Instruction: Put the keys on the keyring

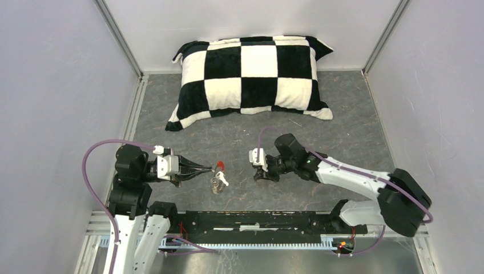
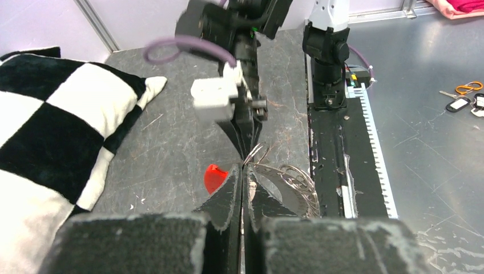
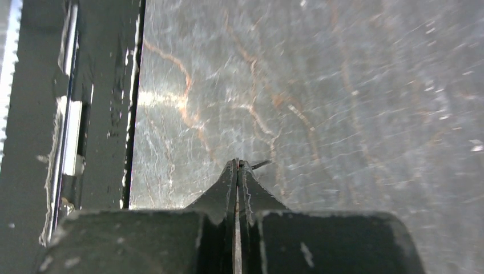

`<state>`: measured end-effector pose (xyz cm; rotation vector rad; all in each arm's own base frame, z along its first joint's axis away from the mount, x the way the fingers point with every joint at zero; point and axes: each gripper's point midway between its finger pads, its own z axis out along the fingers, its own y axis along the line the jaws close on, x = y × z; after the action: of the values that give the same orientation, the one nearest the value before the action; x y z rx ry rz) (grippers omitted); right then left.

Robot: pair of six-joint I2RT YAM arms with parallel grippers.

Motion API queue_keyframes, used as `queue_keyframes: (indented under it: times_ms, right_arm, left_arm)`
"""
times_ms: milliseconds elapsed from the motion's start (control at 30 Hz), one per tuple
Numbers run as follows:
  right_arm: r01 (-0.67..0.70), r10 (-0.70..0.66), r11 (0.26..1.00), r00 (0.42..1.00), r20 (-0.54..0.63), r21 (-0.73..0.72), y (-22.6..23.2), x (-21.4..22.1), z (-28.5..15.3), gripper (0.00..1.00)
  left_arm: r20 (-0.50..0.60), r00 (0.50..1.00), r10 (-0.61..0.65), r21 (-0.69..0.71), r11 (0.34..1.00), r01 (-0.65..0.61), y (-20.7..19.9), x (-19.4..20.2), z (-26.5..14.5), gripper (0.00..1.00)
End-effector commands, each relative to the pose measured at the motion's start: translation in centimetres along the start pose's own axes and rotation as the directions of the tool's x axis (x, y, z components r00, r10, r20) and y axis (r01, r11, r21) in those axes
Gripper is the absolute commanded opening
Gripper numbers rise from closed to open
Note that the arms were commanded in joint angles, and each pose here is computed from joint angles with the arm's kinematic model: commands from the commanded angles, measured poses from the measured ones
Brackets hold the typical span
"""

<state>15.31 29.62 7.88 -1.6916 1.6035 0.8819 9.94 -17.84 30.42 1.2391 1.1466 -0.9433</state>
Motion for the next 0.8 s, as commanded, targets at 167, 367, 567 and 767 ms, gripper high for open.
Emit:
queue_keyframes:
  times_ms: [167, 367, 567, 767]
  right_arm:
    - [0.041, -0.075, 0.992, 0.952, 0.298, 0.120, -0.5, -8.4, -3.6, 0.00]
    - [0.004, -0.034, 0.997, 0.926, 0.375, 0.078, 0.8, -8.1, -2.7, 0.01]
    - [-0.143, 0.116, 0.990, 0.859, 0.498, 0.017, 2.1, -7.0, -0.4, 0.01]
    - [-0.170, 0.135, 0.985, 0.879, 0.457, 0.036, 1.7, -5.0, 1.9, 0.18]
  left_arm:
    - [0.003, 1.000, 0.000, 0.006, 1.000, 0.000, -0.1, 0.5, 0.0, 0.02]
    - [0.004, 1.000, -0.006, 0.019, 1.000, 0.006, -0.2, 0.8, 0.1, 0.02]
    - [0.010, 1.000, -0.001, 0.032, 0.999, 0.001, -0.5, 0.7, 0.1, 0.02]
    - [0.011, 1.000, -0.002, 0.033, 0.999, 0.001, -0.4, 0.5, 0.1, 0.02]
